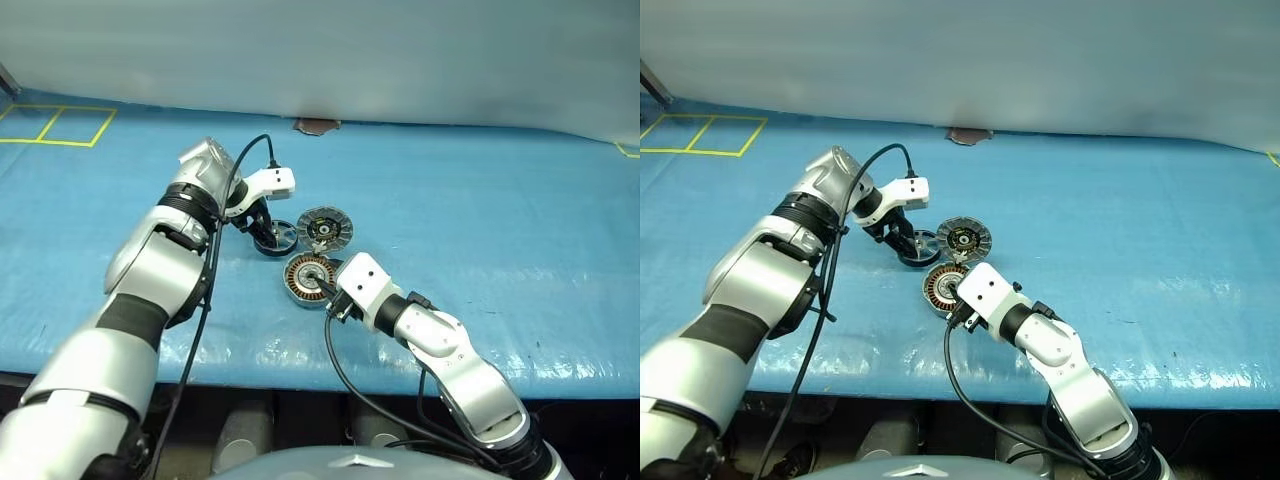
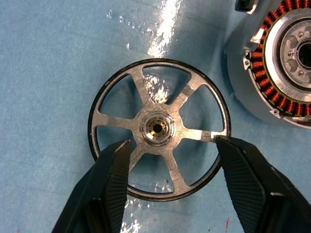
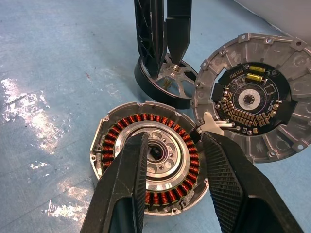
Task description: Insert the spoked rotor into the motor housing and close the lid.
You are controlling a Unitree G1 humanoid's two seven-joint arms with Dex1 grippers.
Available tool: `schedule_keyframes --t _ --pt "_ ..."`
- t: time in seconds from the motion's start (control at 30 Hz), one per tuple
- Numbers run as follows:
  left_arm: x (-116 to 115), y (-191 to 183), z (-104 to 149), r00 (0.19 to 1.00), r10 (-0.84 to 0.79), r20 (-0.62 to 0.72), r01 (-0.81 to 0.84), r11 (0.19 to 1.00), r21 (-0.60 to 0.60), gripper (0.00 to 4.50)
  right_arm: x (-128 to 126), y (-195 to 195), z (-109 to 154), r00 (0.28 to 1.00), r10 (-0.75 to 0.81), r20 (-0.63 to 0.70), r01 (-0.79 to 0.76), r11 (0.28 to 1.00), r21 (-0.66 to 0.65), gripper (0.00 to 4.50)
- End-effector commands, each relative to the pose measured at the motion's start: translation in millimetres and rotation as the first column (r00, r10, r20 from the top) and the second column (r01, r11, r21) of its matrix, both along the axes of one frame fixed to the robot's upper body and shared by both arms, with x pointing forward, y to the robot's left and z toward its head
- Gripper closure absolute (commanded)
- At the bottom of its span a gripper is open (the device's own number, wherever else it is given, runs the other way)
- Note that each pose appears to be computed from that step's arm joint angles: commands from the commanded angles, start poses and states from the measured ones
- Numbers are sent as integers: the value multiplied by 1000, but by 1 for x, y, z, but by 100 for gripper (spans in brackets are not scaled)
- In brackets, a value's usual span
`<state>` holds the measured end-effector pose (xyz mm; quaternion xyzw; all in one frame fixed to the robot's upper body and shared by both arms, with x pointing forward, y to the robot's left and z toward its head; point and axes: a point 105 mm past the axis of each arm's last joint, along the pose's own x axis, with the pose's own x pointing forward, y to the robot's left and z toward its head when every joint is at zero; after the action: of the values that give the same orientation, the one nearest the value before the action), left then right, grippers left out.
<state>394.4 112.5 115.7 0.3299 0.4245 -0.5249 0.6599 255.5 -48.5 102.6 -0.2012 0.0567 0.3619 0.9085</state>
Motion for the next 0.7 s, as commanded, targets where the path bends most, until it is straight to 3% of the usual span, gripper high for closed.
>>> schedule_keyframes --t 0.03,0.07,0.7 --pt "2 2 4 1000 -8 20 7 1000 25 232 0 -3 15 998 -20 56 19 1000 25 264" --pt "3 2 3 1000 -7 21 6 1000 26 265 0 -3 15 998 -22 56 20 999 25 264" --pt "-3 16 -5 999 -46 -6 47 996 71 265 2 -5 17 997 -34 62 32 999 27 264"
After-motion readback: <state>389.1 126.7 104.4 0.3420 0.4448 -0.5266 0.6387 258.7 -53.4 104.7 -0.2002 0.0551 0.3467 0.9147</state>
